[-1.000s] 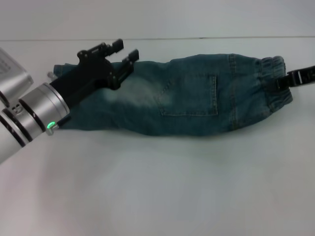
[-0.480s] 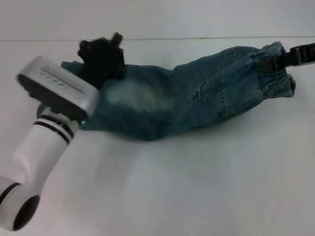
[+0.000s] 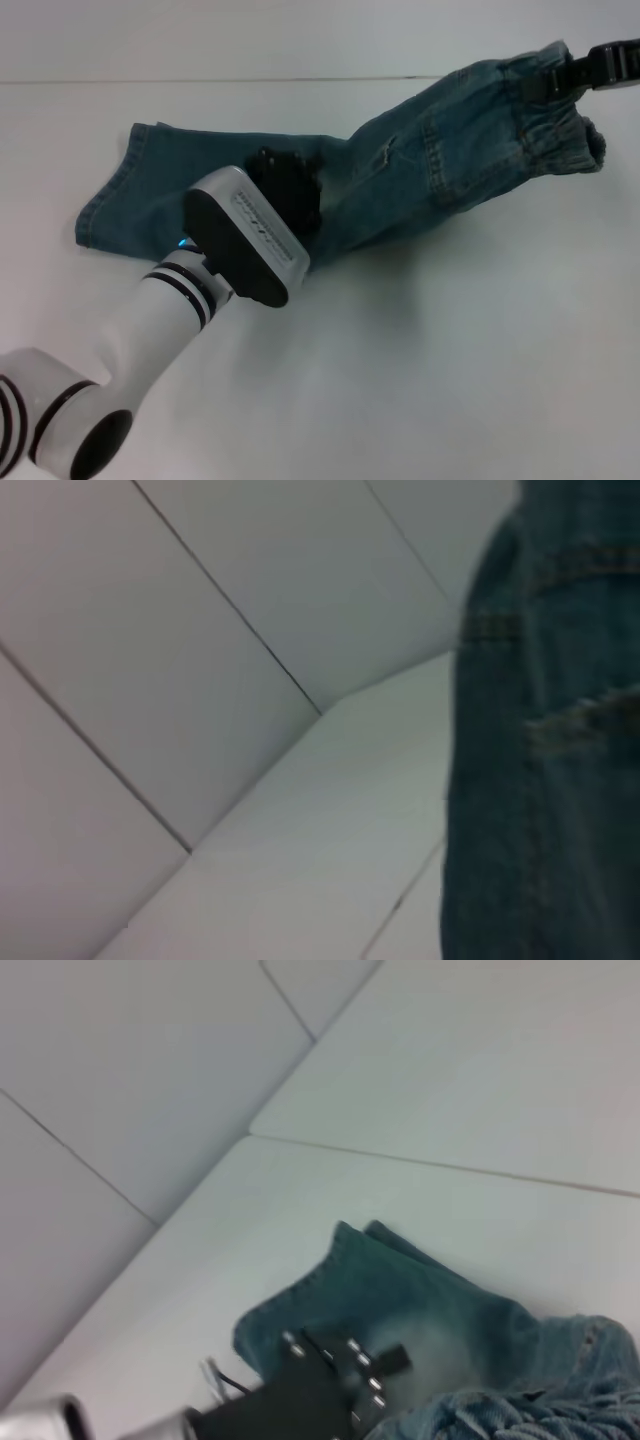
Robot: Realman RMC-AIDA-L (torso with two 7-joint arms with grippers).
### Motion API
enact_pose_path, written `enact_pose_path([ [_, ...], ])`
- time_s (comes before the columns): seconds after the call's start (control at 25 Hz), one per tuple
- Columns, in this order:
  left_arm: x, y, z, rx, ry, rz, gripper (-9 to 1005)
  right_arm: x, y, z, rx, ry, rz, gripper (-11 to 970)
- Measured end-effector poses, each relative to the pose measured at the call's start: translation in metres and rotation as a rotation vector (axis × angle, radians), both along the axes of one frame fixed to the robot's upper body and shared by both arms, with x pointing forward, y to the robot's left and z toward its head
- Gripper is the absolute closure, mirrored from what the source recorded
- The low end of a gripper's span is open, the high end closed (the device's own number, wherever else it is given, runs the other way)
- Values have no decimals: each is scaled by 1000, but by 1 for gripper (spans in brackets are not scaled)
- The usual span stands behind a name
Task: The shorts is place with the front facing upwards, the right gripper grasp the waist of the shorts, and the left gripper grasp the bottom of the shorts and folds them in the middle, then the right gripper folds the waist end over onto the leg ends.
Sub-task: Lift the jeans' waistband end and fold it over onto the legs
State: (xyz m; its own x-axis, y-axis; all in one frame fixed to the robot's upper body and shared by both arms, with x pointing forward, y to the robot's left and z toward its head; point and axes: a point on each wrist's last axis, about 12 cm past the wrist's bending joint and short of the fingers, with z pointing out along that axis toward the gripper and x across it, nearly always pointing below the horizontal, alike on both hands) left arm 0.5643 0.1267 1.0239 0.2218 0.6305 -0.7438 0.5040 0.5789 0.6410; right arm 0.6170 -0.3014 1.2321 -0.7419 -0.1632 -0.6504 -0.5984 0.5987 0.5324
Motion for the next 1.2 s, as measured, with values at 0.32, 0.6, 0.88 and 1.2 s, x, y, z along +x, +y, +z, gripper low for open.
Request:
enact_pose_path([
  [0.32,-9,-15,-6,21,51,-41,981,-1,6,19,26,-30,20,859],
  [0.6,-23,-32,-9,10,94,-112,980,3,17,29,29,-40,47,858],
  [0.88,-36,-55,-5,-19,118,-202,978,6,30,35,32,-52,82,858],
  [1.2,-46,-73,1,-55,127,-264,976,8,37,37,21,-63,102,858],
])
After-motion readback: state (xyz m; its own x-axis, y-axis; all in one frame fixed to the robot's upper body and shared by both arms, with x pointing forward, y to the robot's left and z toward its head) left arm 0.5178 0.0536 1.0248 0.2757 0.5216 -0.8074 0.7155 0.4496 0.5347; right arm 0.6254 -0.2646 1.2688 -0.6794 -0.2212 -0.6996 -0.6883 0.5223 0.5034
